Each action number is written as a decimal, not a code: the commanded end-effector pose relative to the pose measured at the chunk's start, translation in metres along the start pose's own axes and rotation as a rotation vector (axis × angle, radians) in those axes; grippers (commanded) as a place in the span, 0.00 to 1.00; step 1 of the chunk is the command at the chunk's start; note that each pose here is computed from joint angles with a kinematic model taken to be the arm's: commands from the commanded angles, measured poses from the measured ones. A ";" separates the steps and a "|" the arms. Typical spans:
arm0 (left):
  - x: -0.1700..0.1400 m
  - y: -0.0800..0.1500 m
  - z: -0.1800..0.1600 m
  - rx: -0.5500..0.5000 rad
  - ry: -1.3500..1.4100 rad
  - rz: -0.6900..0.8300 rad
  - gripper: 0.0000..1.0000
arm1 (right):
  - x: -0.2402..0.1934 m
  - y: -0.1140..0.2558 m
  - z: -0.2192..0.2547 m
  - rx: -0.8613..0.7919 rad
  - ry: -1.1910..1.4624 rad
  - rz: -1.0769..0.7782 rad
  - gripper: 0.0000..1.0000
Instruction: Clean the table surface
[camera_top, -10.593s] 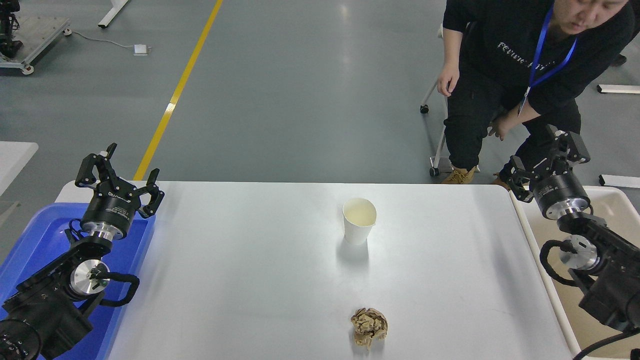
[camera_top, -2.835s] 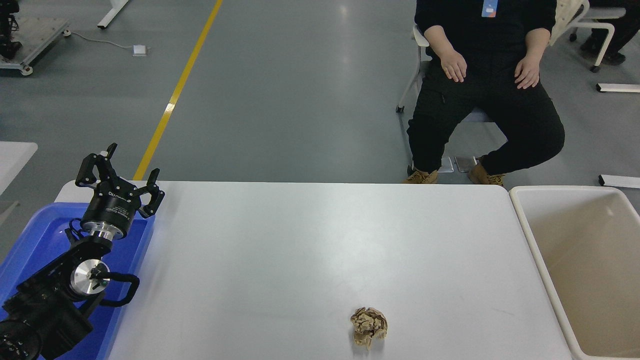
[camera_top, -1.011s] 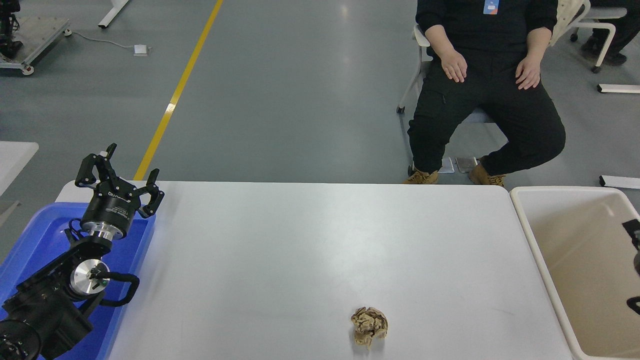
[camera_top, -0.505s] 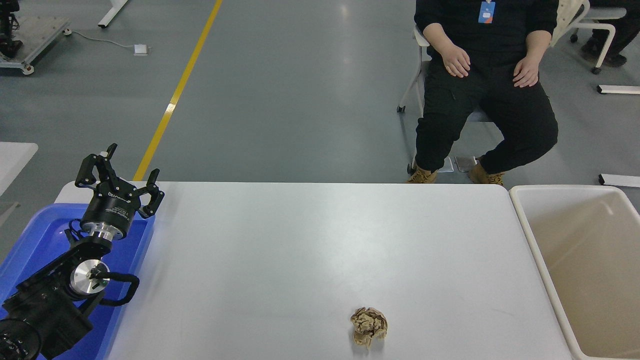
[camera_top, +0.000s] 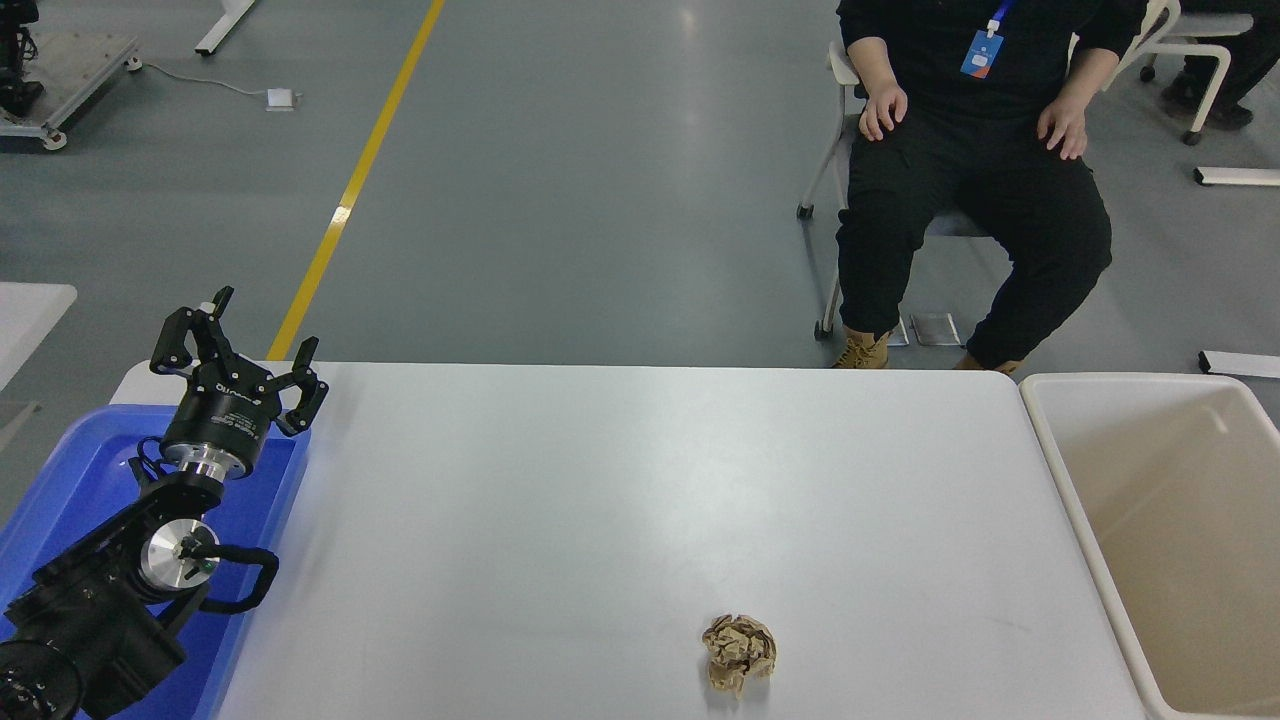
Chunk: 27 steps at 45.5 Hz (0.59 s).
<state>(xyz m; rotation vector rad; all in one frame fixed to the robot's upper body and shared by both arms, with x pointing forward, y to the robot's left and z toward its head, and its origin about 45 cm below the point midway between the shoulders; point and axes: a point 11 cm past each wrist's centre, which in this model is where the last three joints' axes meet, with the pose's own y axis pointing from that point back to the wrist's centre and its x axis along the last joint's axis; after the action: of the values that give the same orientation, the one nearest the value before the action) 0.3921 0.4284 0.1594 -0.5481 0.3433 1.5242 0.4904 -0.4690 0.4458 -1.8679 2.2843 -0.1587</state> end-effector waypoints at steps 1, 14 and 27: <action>0.000 0.000 0.000 0.000 0.000 0.000 1.00 | -0.040 0.015 0.001 0.051 -0.125 -0.152 0.99; 0.000 0.000 0.000 0.000 0.000 0.000 1.00 | -0.050 0.042 0.091 -0.053 -0.183 -0.162 0.99; 0.000 0.000 0.000 0.000 0.000 0.000 1.00 | -0.050 0.095 0.180 -0.112 -0.255 -0.145 0.99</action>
<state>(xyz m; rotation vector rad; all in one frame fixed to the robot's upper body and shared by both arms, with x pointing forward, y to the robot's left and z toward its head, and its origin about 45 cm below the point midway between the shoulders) 0.3922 0.4283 0.1594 -0.5483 0.3435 1.5239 0.4734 -0.4074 0.3245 -1.9999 2.0593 0.0892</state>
